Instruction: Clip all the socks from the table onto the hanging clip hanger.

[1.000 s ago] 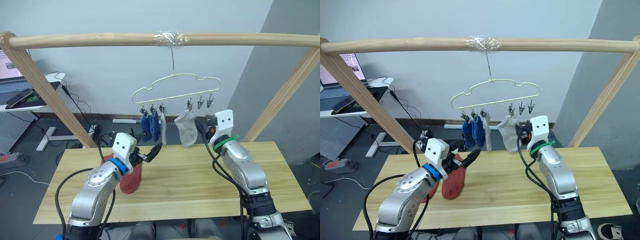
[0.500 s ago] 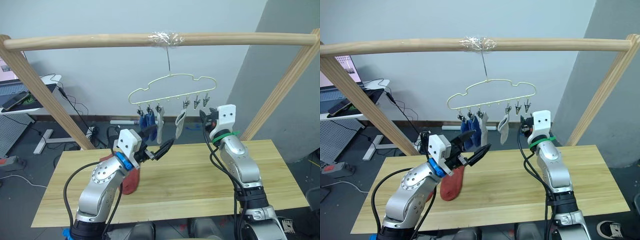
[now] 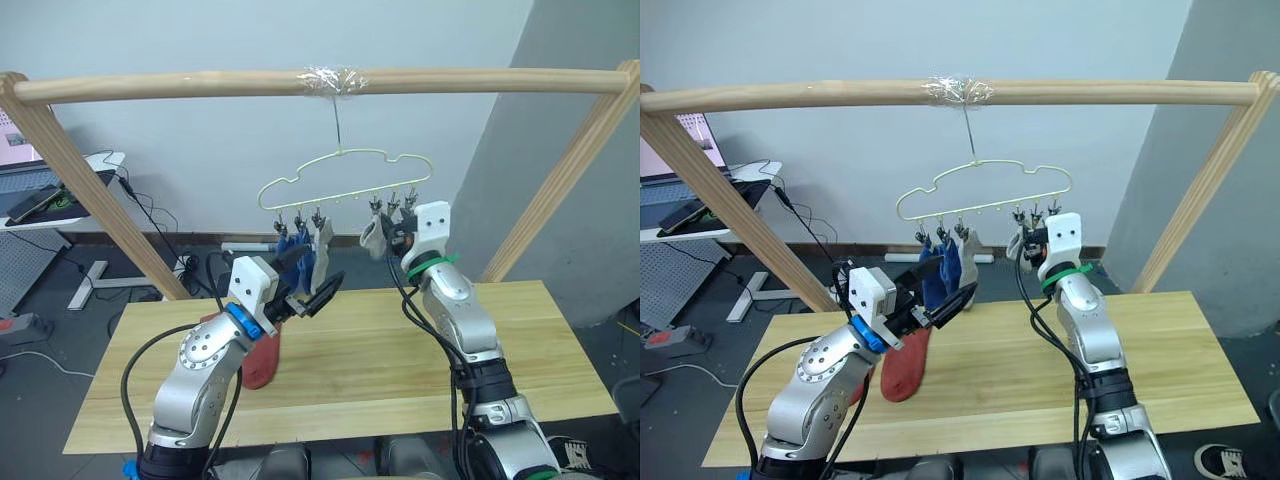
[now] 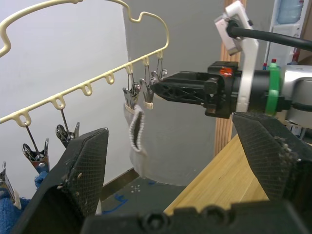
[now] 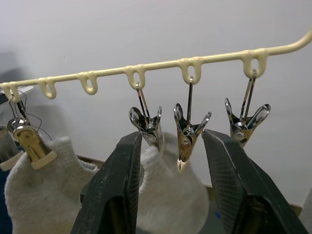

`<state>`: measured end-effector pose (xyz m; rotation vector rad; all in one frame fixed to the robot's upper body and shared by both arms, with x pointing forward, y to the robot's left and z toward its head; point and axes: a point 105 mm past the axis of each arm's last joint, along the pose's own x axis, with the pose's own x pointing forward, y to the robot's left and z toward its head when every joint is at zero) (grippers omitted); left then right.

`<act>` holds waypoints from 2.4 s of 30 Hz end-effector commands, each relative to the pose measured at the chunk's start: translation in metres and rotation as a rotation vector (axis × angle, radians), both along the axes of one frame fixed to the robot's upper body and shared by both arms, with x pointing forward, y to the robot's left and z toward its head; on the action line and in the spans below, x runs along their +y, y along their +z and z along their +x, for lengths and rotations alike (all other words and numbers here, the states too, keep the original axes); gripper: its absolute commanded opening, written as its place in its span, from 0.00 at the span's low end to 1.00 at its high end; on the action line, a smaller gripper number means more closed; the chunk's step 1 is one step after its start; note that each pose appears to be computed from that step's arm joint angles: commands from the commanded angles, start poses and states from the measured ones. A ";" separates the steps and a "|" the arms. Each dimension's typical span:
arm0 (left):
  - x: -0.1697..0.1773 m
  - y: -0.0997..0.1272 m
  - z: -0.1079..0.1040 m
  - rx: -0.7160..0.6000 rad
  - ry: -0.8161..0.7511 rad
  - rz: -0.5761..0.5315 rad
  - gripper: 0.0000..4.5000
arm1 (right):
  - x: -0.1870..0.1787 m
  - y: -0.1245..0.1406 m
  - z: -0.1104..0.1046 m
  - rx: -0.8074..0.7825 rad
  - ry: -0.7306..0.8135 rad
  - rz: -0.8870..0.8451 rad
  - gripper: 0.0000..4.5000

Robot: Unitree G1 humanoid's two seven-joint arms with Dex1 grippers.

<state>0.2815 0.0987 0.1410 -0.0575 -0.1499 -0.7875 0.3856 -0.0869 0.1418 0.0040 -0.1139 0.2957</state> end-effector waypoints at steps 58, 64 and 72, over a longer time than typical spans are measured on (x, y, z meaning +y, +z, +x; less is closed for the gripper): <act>0.001 0.019 -0.015 -0.024 0.057 0.002 1.00 | -0.001 0.021 0.032 -0.027 -0.052 0.053 0.45; 0.001 0.018 -0.015 -0.024 0.058 0.006 1.00 | 0.000 0.026 0.034 -0.041 -0.046 0.062 0.45; 0.001 0.017 -0.015 -0.027 0.060 0.012 1.00 | 0.004 0.030 0.035 -0.055 -0.034 0.075 0.45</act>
